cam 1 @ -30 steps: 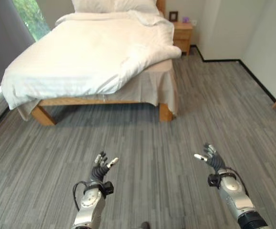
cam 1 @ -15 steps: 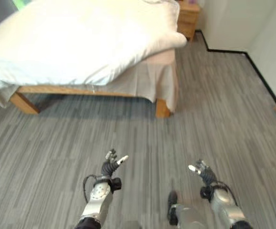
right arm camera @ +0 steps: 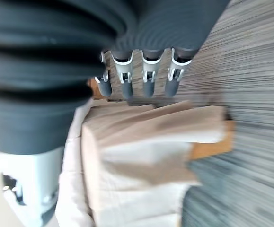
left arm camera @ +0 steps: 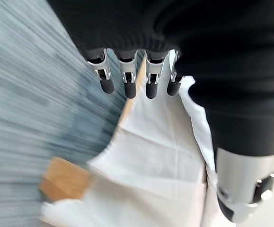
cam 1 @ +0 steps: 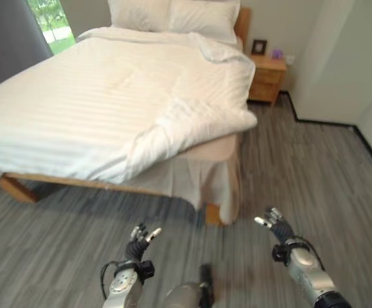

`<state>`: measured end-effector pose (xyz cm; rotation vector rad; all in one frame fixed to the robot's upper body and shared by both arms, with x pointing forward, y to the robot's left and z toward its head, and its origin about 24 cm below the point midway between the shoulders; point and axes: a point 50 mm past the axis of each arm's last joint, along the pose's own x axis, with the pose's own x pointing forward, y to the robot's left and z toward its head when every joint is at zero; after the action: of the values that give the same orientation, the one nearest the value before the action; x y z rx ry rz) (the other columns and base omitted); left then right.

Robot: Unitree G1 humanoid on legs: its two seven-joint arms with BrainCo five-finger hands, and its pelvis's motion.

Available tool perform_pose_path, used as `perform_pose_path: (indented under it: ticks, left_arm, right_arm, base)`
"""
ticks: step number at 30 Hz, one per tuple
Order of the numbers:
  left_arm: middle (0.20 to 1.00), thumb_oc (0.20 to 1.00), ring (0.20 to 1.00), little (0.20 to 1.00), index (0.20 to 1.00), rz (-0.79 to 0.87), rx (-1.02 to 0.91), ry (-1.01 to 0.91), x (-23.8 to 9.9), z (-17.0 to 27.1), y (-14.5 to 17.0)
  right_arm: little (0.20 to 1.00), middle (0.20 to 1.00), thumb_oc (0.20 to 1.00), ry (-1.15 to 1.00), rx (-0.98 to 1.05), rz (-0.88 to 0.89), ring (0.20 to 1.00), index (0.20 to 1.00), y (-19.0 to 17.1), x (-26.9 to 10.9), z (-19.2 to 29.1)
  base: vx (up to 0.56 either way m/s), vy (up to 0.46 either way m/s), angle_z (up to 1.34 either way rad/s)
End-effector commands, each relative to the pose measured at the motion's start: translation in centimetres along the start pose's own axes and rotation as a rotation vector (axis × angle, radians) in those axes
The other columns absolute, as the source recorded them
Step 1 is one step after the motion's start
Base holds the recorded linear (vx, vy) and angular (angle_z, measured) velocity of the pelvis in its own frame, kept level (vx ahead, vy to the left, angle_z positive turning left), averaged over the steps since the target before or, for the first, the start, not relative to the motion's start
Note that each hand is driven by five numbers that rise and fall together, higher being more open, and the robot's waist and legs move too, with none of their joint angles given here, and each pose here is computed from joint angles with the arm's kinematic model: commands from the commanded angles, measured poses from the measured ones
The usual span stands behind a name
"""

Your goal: Making the bed.

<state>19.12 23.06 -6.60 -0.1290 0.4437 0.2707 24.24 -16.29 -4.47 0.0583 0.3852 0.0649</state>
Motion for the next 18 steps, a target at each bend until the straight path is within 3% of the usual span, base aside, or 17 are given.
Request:
perform_pose_path:
  ticks: [1, 8, 9, 12, 16, 18]
  left_arm:
    - [1.0, 1.0, 1.0, 1.0, 1.0, -0.062, 0.041, -0.244, 2.0, 5.9, -2.0]
    - [1.0, 1.0, 1.0, 1.0, 1.0, -0.102, 0.039, -0.35, 2.5, 8.6, -3.2]
    - [1.0, 1.0, 1.0, 1.0, 1.0, -0.184, 0.031, -0.293, 2.4, 7.2, -3.9]
    - [1.0, 1.0, 1.0, 1.0, 1.0, -0.147, 0.014, -0.247, 1.7, 5.6, -2.9]
    - [1.0, 1.0, 1.0, 1.0, 1.0, -0.15, -0.011, -0.152, 0.8, 3.1, -1.8]
    - [1.0, 1.0, 1.0, 1.0, 1.0, -0.148, 0.013, -0.102, 0.2, 1.8, -1.1]
  right_arm:
    - [1.0, 1.0, 1.0, -0.208, -0.028, -0.005, 1.0, 1.0, -0.6, 1.3, 5.1]
    - [1.0, 1.0, 1.0, -0.345, -0.162, -0.087, 1.0, 1.0, -4.0, -0.7, 8.1]
    - [1.0, 1.0, 1.0, -0.332, -0.121, -0.102, 1.0, 1.0, -4.7, -1.1, 7.6]
    - [1.0, 1.0, 1.0, -0.44, -0.145, -0.13, 1.0, 1.0, -5.6, -1.5, 10.3]
    - [1.0, 1.0, 1.0, -0.534, -0.245, -0.121, 1.0, 1.0, -6.1, -1.9, 13.1]
    - [1.0, 1.0, 1.0, -0.572, -0.4, -0.117, 1.0, 1.0, -6.6, -2.4, 15.2]
  base:
    - [0.24, 0.026, 0.56]
    - [0.38, -0.185, 1.65]
    - [0.12, -0.141, 2.01]
    - [0.21, -0.187, 1.59]
    - [0.1, -0.098, 0.4]
    - [0.06, -0.067, 0.07]
